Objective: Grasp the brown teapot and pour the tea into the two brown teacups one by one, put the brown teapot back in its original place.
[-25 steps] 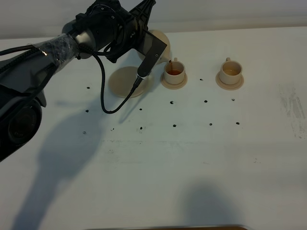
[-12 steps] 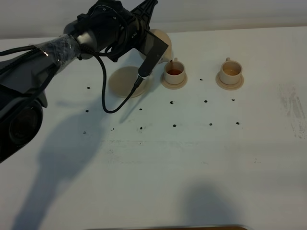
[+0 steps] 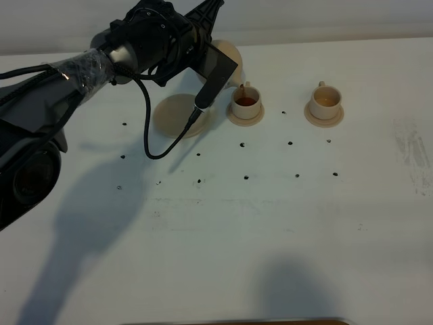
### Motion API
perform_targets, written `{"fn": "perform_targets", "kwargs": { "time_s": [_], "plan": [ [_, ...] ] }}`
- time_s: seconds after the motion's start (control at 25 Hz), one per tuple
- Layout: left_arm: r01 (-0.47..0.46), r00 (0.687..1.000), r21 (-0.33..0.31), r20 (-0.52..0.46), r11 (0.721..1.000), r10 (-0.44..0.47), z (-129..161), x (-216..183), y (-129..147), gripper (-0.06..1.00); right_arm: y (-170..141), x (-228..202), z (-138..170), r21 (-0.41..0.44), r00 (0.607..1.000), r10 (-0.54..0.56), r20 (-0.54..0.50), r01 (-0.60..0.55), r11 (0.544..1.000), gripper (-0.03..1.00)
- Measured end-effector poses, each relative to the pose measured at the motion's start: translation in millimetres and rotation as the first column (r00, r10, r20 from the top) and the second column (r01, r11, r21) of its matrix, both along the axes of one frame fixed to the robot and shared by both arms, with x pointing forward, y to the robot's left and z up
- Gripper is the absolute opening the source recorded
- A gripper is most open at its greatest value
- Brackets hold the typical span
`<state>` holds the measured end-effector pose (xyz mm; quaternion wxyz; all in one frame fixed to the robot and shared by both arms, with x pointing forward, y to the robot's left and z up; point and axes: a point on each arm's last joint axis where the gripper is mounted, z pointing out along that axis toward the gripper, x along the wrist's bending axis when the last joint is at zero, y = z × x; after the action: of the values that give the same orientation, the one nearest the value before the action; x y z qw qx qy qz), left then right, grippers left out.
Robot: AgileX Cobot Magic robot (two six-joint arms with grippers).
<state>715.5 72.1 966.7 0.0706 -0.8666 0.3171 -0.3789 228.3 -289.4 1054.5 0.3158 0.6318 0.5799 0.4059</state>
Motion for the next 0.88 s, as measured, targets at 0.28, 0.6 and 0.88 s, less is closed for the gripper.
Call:
{"fn": "perform_targets", "kwargs": {
  "time_s": [0.28,0.6,0.88],
  "plan": [
    [0.012,1.000,0.000,0.020,1.000,-0.012,1.3,1.2,-0.7,0.09,0.0,0.0,0.0,0.000,1.000,0.000,0.000,0.000,1.000,0.23],
    [0.016,0.999,-0.003,0.029,1.000,-0.016,1.9,1.6,-1.3,0.09,0.0,0.0,0.0,0.000,1.000,0.000,0.000,0.000,1.000,0.23],
    [0.029,0.999,-0.002,0.042,1.000,-0.029,2.8,2.3,-2.1,0.09,0.0,0.0,0.0,0.000,1.000,0.000,0.000,0.000,1.000,0.23]
  ]
}}
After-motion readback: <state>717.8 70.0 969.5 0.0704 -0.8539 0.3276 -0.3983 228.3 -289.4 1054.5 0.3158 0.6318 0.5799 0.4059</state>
